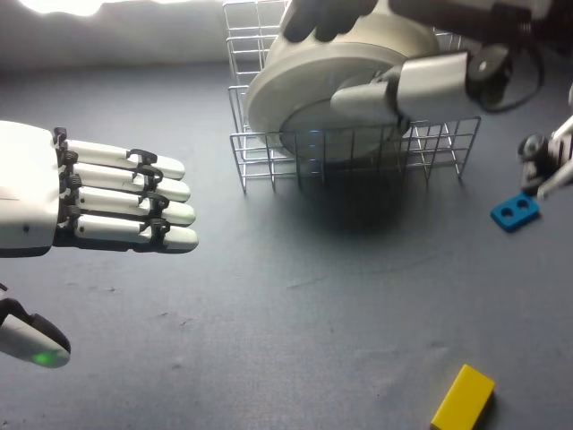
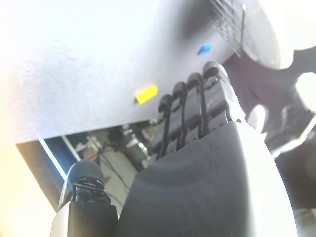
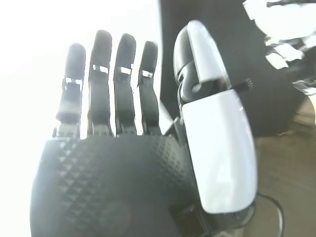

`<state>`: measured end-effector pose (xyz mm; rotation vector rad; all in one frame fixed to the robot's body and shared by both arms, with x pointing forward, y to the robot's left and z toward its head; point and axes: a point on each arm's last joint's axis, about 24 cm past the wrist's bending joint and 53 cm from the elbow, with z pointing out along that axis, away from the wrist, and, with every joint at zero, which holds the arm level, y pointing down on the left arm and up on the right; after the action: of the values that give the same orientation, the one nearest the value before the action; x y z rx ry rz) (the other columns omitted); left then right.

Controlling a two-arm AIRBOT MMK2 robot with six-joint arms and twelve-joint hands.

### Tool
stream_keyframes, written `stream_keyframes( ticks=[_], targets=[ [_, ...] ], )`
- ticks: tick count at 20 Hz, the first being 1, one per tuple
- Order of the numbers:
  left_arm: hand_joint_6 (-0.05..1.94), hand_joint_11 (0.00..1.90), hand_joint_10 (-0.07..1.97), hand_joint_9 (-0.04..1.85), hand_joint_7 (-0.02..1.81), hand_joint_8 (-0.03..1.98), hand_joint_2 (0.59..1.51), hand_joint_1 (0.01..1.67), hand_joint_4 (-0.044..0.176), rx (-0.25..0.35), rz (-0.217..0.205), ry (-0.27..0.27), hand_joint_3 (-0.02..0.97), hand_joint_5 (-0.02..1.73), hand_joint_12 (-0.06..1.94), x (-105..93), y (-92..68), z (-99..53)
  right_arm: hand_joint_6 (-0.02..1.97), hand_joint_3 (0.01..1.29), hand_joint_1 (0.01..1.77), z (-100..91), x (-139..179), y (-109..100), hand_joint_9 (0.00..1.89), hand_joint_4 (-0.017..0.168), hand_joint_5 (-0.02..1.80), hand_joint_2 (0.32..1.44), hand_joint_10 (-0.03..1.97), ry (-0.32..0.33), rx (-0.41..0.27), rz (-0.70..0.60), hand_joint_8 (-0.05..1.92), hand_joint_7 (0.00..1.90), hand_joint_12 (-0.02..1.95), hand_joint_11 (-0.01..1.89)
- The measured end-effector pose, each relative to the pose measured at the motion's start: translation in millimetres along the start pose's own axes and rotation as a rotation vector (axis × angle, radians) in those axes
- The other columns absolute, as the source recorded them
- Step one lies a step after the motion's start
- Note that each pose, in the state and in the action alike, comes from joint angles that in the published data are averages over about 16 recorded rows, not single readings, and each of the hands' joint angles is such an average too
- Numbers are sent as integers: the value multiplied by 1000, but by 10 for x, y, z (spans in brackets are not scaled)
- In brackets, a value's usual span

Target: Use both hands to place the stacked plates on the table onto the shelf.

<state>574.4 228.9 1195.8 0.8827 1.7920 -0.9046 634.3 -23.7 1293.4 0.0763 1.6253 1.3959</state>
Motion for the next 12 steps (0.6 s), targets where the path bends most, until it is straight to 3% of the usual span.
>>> stream_keyframes(
  ticks=[7,9,12],
  targets=[
    [6,30,12,81,118,2,1128,19,-2,7,-1,0,11,84,25,0,-14,-9,796,27,958,-222,619,152,271,-1,320,1189,1095,96,-14,-2,1097,298,1427,41],
    [19,46,67,134,183,22,1143,19,-2,8,-2,1,11,135,141,2,-17,-14,918,28,916,-277,748,122,302,-1,321,1185,1199,110,-7,7,1197,316,1487,97],
    [277,146,402,257,311,287,1170,19,-2,9,-3,2,11,250,471,5,-22,-22,1142,27,831,-350,896,38,393,-1,354,1171,1357,120,11,30,1345,384,1594,220]
  ],
)
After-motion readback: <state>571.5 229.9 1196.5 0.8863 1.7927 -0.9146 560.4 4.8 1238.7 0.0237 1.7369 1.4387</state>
